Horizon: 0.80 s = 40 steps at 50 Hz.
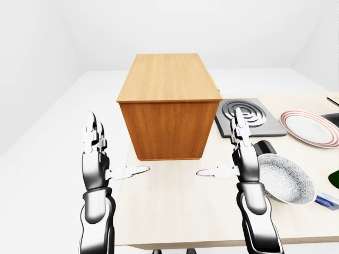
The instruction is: Put the bowl on the top of the cabinet.
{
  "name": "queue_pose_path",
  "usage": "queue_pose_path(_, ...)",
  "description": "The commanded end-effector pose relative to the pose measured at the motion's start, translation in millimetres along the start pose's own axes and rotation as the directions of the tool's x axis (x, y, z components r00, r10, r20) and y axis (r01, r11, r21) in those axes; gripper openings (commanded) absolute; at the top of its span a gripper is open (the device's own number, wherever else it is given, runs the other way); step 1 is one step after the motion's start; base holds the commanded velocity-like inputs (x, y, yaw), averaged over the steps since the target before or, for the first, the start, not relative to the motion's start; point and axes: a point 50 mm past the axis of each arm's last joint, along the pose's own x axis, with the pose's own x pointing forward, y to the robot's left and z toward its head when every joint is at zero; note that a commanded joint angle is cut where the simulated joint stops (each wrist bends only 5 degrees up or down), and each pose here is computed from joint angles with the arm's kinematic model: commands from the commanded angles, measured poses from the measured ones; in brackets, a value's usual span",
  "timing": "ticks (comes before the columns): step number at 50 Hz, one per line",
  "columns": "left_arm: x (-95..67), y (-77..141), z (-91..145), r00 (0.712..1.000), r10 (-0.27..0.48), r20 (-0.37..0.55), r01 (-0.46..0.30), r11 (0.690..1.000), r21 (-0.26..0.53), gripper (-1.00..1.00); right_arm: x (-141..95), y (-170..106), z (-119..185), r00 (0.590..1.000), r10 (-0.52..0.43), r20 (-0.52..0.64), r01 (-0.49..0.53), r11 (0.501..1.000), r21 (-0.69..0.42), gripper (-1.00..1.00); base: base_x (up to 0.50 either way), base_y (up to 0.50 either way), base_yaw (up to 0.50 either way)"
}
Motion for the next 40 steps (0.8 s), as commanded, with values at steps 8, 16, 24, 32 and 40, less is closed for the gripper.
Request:
queue_pose_path(8, -0.6, 0, 0, 1.0, -0.003, 0.001, 0.003, 1.0, 0.006, 1.0, -1, 1, -2, 1.0, 0.002, -0.008, -0.002, 1.0, -0.001, 1.0, 0.0, 0.0, 0.0)
queue_pose_path(16, -0.5, 0, 0, 1.0, -0.001, -0.001, 0.001, 1.0, -0.005, 1.0, 0, -2, 1, 1.0, -0.007, 0.006, 0.007, 1.0, -0.01, 1.0, 0.0, 0.0, 0.0)
queue_pose_path(24, -0.4, 0, -3, 1.0, 0.002, -0.012, -0.002, 1.0, -0.005, 1.0, 3, -14, 9, 0.996, -0.078, 0.048, 0.082, 0.993, -0.083, 1.0, 0.0, 0.0, 0.0)
queue_pose_path(32, -0.1, 0, -3, 1.0, 0.001, -0.015, -0.001, 1.0, -0.004, 1.0, 7, -23, 17, 0.992, -0.087, 0.089, 0.095, 0.991, -0.093, 1.0, 0.0, 0.0, 0.0)
queue_pose_path(40, 0.8, 0, -3, 1.0, 0.008, -0.01, -0.008, 1.0, -0.001, 1.0, 18, -51, 28, 0.986, -0.156, 0.055, 0.16, 0.984, -0.081, 1.0, 0.0, 0.0, 0.0)
